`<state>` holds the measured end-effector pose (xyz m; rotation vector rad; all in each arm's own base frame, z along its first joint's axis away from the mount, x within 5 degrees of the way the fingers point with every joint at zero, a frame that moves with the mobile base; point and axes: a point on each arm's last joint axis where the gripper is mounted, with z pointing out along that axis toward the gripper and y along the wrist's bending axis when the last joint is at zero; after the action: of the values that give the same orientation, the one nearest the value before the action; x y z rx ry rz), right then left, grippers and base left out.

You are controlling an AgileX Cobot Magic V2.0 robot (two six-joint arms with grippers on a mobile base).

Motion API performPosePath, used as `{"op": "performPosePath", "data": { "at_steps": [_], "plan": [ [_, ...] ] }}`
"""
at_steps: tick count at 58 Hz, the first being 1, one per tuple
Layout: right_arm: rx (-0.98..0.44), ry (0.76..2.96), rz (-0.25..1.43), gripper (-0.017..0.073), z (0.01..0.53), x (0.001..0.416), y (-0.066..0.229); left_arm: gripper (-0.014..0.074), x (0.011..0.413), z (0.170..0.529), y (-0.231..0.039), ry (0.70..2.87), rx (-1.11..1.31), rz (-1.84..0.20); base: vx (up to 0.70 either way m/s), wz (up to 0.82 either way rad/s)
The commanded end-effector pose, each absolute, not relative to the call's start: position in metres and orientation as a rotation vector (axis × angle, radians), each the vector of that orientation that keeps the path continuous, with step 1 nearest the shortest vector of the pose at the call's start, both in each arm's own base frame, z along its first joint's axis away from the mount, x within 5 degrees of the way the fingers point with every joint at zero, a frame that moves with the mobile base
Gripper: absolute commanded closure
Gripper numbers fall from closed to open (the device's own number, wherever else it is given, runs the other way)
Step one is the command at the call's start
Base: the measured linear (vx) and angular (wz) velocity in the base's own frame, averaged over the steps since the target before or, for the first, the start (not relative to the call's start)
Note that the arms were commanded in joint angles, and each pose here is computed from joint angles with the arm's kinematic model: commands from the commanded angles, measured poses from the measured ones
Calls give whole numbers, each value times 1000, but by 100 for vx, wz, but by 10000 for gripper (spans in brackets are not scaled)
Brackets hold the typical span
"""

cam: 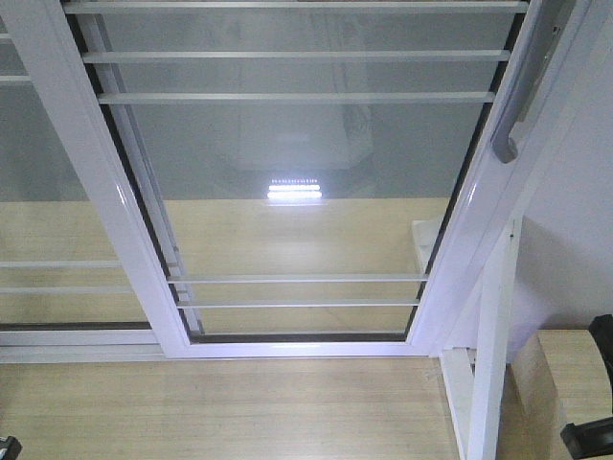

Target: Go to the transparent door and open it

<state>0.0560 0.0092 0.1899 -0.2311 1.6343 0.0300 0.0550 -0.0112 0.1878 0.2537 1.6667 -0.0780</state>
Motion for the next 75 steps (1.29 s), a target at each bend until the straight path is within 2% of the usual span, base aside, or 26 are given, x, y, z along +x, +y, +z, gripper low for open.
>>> {"op": "performPosePath", "data": {
  "at_steps": [1, 57, 67, 75],
  "plan": [
    [-222, 1588, 22, 559, 192, 58, 9, 599, 56, 187, -12, 1608, 243, -86, -1, -1],
    [-226, 1610, 22, 559, 190, 58, 9, 599, 56, 190, -12, 1580, 251, -75, 0, 0],
    [-204, 1529, 31, 559, 198, 58, 9, 599, 54, 211, -12, 1361, 212, -96, 0, 0],
    [-164, 1303, 34, 559, 220, 55, 8, 599, 47, 231, -10, 1128, 147, -133, 0, 0]
  ]
}}
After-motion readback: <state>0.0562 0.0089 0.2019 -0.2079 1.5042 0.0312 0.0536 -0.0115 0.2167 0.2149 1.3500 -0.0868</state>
